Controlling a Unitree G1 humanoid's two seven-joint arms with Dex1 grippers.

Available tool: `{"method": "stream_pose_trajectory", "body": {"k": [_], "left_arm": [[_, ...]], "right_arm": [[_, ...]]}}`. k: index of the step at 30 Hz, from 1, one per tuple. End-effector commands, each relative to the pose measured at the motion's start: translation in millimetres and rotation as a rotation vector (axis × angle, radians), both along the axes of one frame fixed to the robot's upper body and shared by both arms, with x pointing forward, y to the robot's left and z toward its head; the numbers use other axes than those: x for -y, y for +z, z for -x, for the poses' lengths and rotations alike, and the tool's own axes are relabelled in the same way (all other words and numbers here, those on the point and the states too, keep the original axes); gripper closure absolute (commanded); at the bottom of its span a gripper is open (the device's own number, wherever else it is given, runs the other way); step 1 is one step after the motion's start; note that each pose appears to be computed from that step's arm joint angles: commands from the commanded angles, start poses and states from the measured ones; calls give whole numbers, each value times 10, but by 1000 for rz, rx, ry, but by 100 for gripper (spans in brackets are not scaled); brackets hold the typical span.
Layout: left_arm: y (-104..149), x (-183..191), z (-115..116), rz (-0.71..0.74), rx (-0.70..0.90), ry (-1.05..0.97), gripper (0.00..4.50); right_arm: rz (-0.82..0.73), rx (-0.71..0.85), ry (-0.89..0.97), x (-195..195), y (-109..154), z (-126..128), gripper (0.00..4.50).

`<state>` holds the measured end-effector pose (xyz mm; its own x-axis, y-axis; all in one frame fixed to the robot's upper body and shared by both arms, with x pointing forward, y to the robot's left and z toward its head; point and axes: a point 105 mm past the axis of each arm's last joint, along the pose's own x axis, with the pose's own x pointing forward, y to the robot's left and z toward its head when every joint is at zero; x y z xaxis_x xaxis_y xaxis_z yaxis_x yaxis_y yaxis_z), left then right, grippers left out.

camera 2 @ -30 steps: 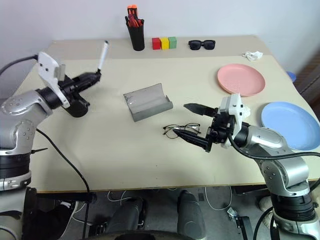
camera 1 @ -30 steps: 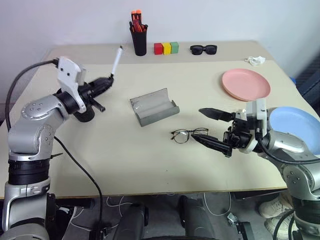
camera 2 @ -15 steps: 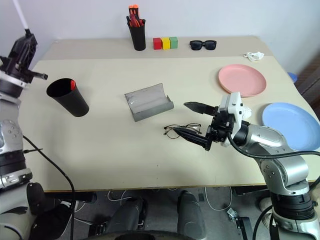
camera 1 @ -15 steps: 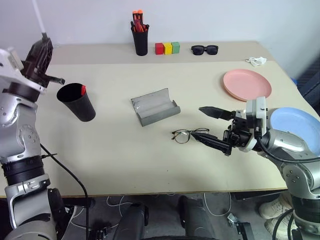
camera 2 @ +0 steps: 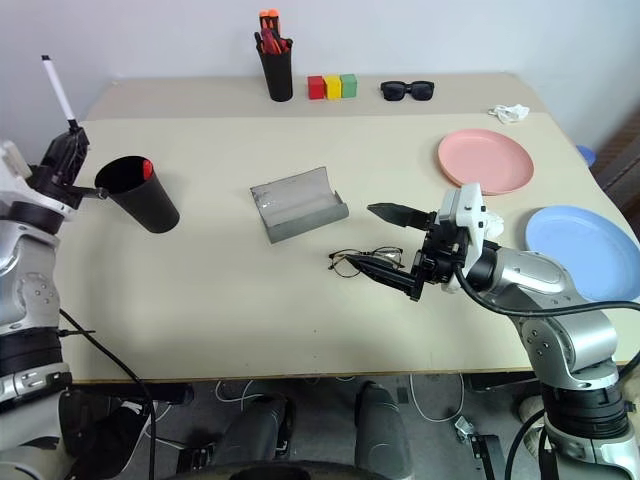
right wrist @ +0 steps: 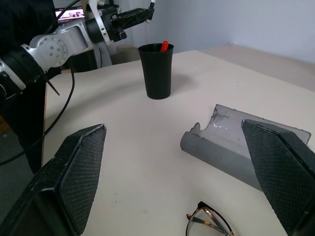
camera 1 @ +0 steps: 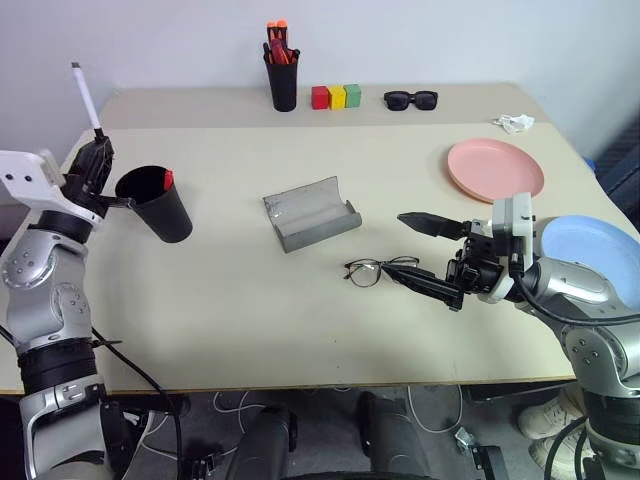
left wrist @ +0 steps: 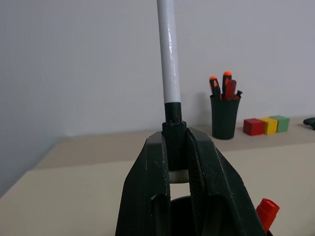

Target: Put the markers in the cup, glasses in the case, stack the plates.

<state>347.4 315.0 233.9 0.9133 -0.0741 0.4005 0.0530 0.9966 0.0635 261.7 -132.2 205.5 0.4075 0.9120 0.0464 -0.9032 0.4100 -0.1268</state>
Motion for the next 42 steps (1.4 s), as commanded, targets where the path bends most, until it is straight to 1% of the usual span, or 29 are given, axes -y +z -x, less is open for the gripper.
{"method": "stream_pose_trajectory", "body": {"k": [1,7,12,14,15,17,19,20,21,28,31,35,39,42], "left_arm": [[56,12,17,-4,26,-1,446],[-15,53,-32,-1,1,-8,446],[29,144,-38,11,17,-43,446],[37,147,-38,2,16,-43,355],[44,147,-38,2,17,-42,319],[52,149,-35,-3,18,-41,220],[58,151,-31,-2,22,-43,111],[58,150,-29,-8,21,-40,64],[57,149,-27,-10,21,-38,5],[58,151,-12,5,27,-42,1],[99,226,-10,-7,25,-70,1],[190,527,-2,-30,13,-233,1],[260,665,-9,-12,8,-316,1],[274,1080,-8,-53,-45,-508,1]], "right_arm": [[-2,51,12,-22,97,25,0],[0,51,9,-20,95,24,0],[2,51,6,-20,97,23,0],[3,52,6,-22,98,21,0],[4,52,6,-23,97,21,0],[3,52,6,-27,98,19,0],[3,52,7,-32,97,19,0],[2,53,6,-32,98,17,0],[1,53,5,-32,98,17,0],[2,55,5,-31,101,17,0],[1,56,3,-27,102,13,0],[2,59,-9,-11,103,-13,0],[6,73,-51,20,96,-102,0],[5,94,-98,46,103,-178,0]]}}
